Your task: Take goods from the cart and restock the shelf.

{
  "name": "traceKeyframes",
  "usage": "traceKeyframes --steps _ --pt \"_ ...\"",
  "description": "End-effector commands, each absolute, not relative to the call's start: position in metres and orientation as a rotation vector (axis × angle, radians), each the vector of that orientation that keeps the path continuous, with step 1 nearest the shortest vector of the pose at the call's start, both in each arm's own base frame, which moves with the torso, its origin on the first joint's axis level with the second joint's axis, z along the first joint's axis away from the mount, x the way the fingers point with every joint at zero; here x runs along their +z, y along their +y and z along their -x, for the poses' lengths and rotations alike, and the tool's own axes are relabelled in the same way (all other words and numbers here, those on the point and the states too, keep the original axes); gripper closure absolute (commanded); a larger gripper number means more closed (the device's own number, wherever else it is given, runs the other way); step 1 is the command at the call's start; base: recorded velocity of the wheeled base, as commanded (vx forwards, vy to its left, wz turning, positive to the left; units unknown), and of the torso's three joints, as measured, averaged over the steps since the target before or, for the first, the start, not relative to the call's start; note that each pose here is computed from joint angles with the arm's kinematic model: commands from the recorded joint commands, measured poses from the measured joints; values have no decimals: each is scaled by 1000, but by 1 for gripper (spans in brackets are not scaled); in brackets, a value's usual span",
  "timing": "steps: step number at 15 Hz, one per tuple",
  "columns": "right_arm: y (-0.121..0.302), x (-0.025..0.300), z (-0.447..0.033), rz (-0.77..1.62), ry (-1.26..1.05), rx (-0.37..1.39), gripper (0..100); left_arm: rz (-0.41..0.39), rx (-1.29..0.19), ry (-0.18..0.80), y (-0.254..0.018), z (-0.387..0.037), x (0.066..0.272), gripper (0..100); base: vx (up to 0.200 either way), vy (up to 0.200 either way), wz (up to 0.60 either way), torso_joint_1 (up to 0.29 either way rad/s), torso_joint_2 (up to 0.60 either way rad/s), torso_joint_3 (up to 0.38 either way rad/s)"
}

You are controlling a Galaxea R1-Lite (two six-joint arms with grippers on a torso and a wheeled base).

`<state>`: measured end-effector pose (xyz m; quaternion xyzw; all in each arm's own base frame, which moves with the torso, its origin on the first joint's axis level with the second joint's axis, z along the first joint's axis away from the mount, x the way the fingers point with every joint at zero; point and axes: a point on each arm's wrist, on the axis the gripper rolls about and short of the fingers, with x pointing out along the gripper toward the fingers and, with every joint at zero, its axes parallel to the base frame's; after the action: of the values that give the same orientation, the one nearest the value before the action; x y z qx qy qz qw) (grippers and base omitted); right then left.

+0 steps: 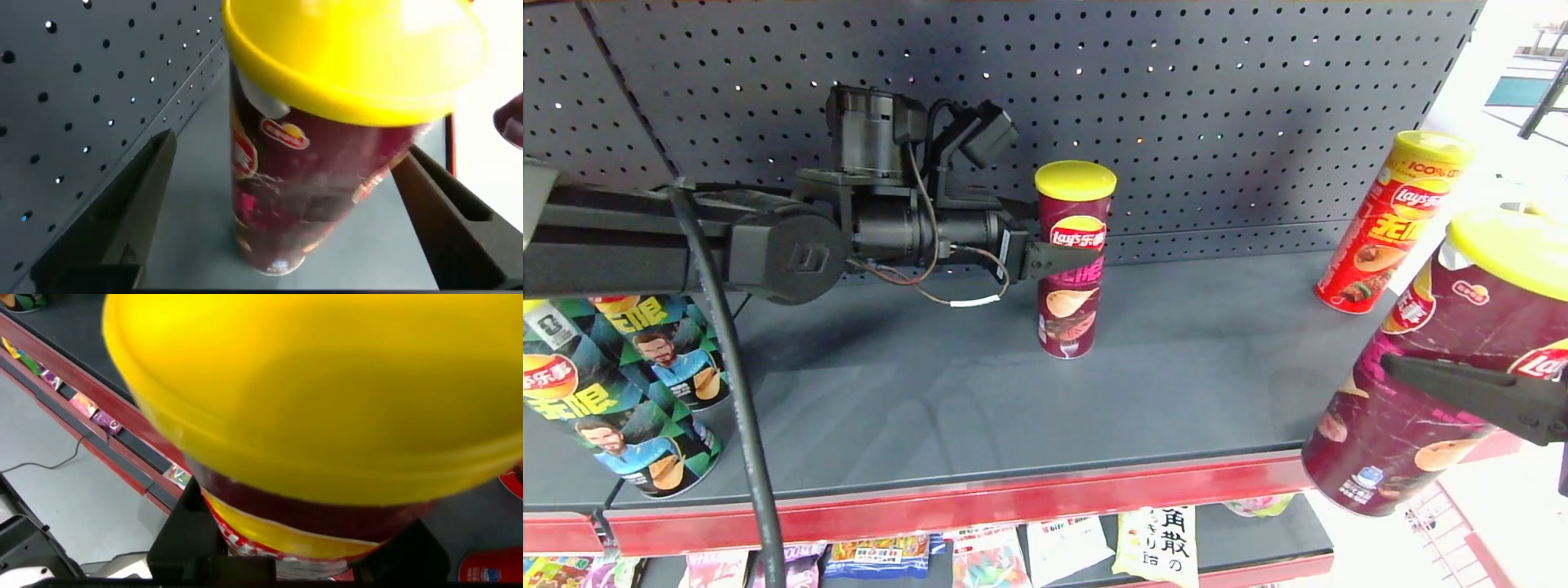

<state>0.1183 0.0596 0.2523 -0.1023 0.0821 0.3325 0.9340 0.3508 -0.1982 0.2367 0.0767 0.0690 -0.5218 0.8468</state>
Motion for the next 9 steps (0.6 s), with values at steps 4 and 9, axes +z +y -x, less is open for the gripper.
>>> traceKeyframes --steps 4,9 --pt "60 252 -118 209 170 679 100 -141 -1146 153 -218 -353 232 0 0 0 0 0 0 0" --pt "58 253 -119 208 168 665 100 -123 -1154 176 -224 -349 229 100 0 0 0 0 0 0"
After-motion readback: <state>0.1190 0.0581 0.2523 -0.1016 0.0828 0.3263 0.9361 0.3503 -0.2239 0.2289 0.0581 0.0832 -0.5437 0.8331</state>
